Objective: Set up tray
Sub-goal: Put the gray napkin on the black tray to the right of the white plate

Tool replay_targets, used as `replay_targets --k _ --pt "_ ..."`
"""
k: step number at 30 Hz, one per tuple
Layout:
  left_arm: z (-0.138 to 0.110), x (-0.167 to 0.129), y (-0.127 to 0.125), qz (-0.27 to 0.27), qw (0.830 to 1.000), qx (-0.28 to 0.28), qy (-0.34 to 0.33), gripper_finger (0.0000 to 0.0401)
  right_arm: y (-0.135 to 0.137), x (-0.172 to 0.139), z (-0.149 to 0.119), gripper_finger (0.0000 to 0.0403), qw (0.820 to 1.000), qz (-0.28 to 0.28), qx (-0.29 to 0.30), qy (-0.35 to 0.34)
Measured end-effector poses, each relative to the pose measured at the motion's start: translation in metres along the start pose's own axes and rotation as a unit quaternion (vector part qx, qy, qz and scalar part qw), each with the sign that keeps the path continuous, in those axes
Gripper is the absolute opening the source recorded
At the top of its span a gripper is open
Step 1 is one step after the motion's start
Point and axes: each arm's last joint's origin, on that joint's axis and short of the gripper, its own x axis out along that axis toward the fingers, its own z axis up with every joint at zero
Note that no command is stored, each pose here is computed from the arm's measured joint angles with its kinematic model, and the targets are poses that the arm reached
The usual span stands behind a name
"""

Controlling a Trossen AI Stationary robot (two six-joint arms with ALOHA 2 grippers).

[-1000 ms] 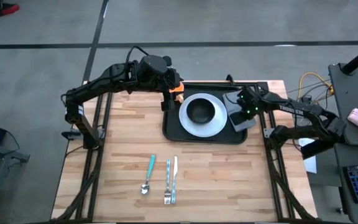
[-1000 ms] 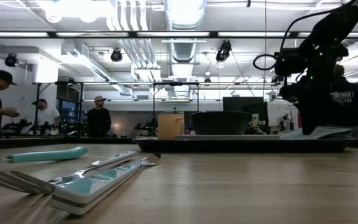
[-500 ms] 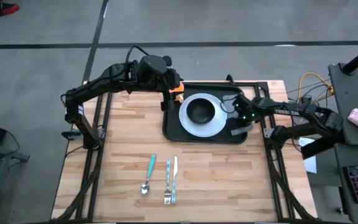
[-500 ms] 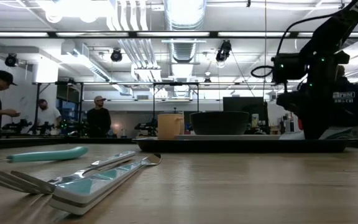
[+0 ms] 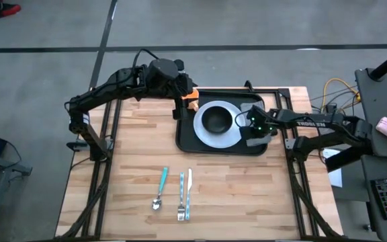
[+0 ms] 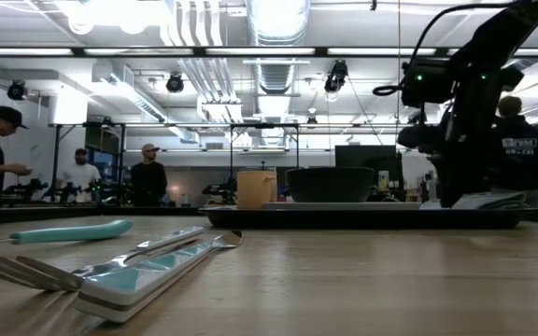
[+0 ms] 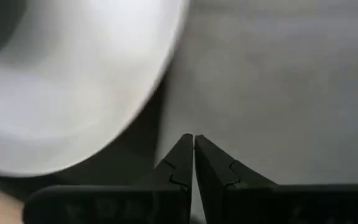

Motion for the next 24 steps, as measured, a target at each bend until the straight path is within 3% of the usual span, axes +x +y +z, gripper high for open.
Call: replay_targets --k 8,15,18,24 --pt "0.000 -0.004 0.001 0.001 1.000 -0.001 -0.004 0.0191 -0.010 0.000 -0.001 0.0008 0.992 -0.085 -0.087 -0.033" --pt "0.000 -0.004 0.001 0.002 1.000 -0.001 -0.004 0.0191 -0.015 0.022 -0.010 0.0008 0.989 -0.118 -0.084 0.011" --pt "0.000 -0.004 0.001 0.002 1.000 -0.001 -0.005 0.0191 -0.010 0.023 -0.011 0.0008 0.990 -0.114 -0.077 0.010" --pt "0.000 -0.004 0.001 0.002 1.000 0.001 -0.005 0.0191 0.011 0.018 -0.008 0.0008 0.999 -0.048 -0.012 0.010"
